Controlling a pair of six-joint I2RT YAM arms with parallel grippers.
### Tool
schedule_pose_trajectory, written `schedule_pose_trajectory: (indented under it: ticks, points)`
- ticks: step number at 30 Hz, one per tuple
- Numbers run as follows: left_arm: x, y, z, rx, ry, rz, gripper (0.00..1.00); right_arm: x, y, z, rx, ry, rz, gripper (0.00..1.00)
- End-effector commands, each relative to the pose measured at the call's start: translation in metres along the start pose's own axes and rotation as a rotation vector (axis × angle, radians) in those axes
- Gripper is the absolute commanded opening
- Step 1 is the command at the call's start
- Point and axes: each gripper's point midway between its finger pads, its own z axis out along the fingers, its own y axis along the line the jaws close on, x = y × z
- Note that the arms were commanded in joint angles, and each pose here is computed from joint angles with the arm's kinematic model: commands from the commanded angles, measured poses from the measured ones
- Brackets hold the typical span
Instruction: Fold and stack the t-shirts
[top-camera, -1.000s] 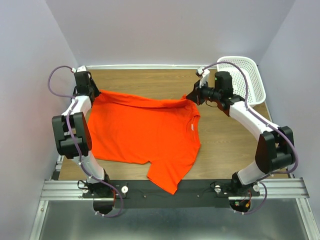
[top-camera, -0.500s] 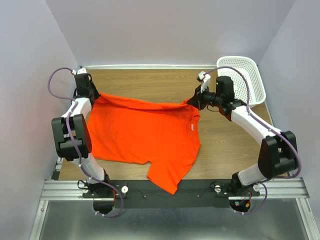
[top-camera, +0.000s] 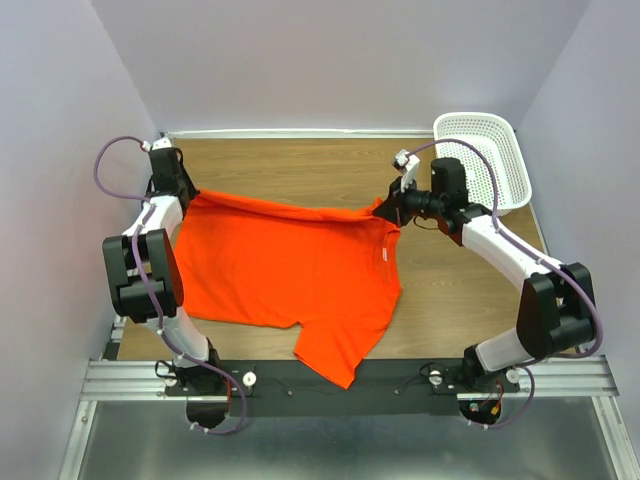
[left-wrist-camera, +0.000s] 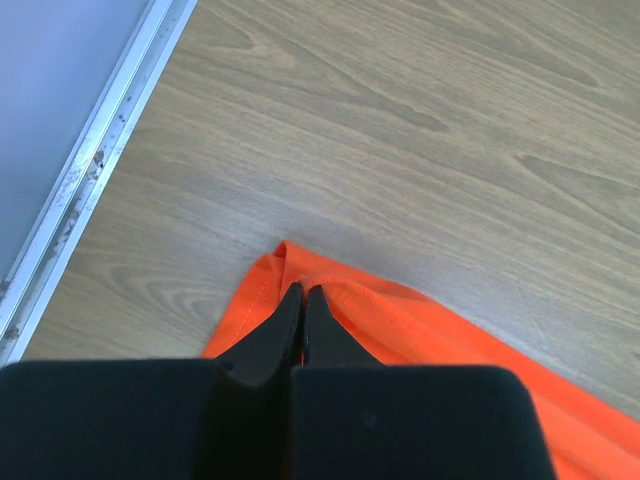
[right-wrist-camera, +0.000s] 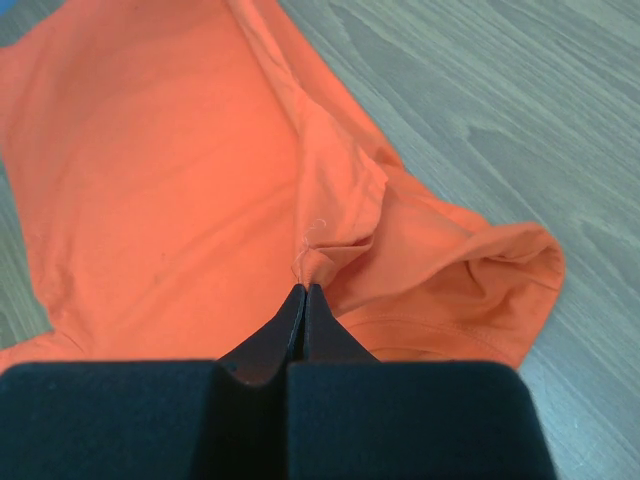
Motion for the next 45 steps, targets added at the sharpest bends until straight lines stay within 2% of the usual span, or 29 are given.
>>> schedule_pose_trajectory:
  ticks: [1, 20, 21, 22, 23, 25, 26, 28, 35, 45]
  points:
    - [0.004, 0.012, 0.004, -0.052, 0.010, 0.011, 0.00, -0.001, 0.016, -0.005, -0.048, -0.008, -0.024, 0.01]
    - [0.040, 0.020, 0.005, -0.072, 0.130, 0.031, 0.01, 0.017, 0.009, 0.002, -0.044, 0.045, -0.010, 0.01]
    - [0.043, 0.021, 0.005, -0.075, 0.138, 0.031, 0.05, 0.019, 0.009, 0.003, -0.046, 0.054, -0.008, 0.01]
    - [0.047, 0.021, 0.005, -0.076, 0.154, 0.031, 0.20, 0.021, 0.009, 0.004, -0.047, 0.060, -0.007, 0.01]
    - [0.049, 0.022, 0.004, -0.077, 0.161, 0.032, 0.32, 0.022, 0.008, 0.004, -0.047, 0.064, -0.004, 0.01]
    - [0.047, 0.023, 0.001, -0.082, 0.159, 0.027, 0.48, 0.025, 0.009, 0.005, -0.055, 0.073, -0.003, 0.01]
    - [0.040, 0.022, -0.005, -0.078, 0.139, 0.014, 0.54, 0.027, 0.010, 0.005, -0.062, 0.080, 0.000, 0.01]
    - [0.031, 0.021, -0.013, -0.072, 0.109, -0.005, 0.57, 0.030, 0.012, 0.005, -0.075, 0.089, -0.005, 0.01]
    - [-0.039, 0.012, -0.076, -0.005, -0.159, -0.091, 0.61, 0.041, 0.017, 0.004, -0.107, 0.123, -0.003, 0.01]
    - [-0.061, 0.005, -0.132, 0.081, -0.306, -0.090, 0.61, 0.062, 0.022, 0.005, -0.138, 0.192, 0.014, 0.01]
